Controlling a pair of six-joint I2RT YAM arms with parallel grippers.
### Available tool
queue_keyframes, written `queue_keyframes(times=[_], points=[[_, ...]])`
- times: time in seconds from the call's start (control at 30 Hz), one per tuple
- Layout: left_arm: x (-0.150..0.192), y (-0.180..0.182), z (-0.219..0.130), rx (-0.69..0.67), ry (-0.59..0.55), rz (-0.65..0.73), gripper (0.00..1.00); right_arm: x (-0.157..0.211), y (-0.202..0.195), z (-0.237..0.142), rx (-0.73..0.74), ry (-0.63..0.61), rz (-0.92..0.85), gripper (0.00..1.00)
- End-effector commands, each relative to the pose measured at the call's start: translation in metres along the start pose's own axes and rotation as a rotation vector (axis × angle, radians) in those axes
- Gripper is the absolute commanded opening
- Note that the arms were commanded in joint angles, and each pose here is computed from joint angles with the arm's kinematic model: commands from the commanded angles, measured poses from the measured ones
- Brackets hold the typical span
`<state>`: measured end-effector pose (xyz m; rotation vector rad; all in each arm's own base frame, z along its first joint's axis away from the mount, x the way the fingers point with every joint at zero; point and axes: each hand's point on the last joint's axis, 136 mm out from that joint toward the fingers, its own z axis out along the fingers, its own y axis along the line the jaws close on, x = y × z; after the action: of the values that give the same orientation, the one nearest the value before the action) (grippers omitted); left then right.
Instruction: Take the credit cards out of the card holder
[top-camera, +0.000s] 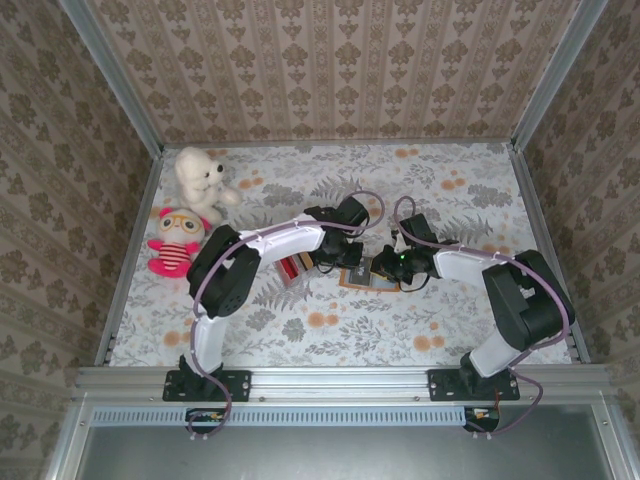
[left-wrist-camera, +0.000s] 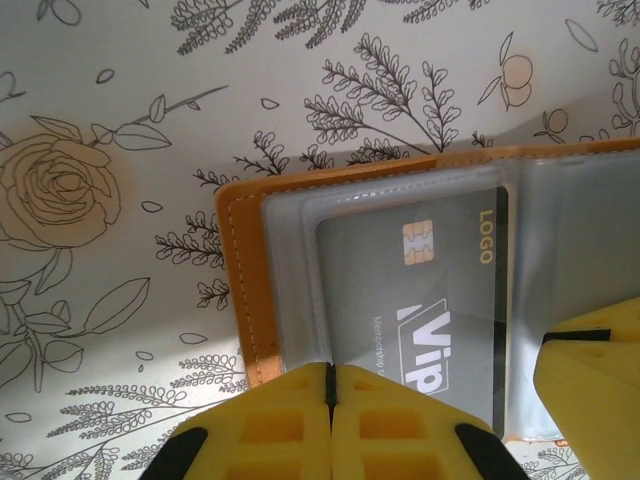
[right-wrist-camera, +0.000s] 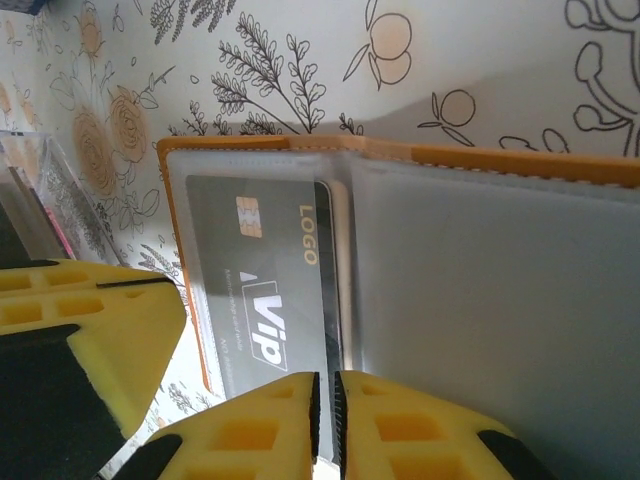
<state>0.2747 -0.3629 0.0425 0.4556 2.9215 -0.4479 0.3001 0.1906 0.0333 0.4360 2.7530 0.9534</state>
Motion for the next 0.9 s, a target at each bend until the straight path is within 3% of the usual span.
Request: queue_keyframes(times=[0.0, 0.37, 0.87], points=[[0.003, 0.002, 0.003, -0.020, 0.022, 0.002, 0.06, -0.004, 0.004, 0.003, -0.020, 0.007, 0.011, 0.15], [0.014, 0.008, 0.016, -0.033, 0.069, -0.017, 0.06, 0.004, -0.014, 0.014, 0.042, 0.054, 0.012, 0.20], [0.024, 0.008, 0.027, -0.012, 0.117, -0.018, 0.04, 0.006, 0.005, 0.017, -0.056, 0.088, -0.012, 0.15]])
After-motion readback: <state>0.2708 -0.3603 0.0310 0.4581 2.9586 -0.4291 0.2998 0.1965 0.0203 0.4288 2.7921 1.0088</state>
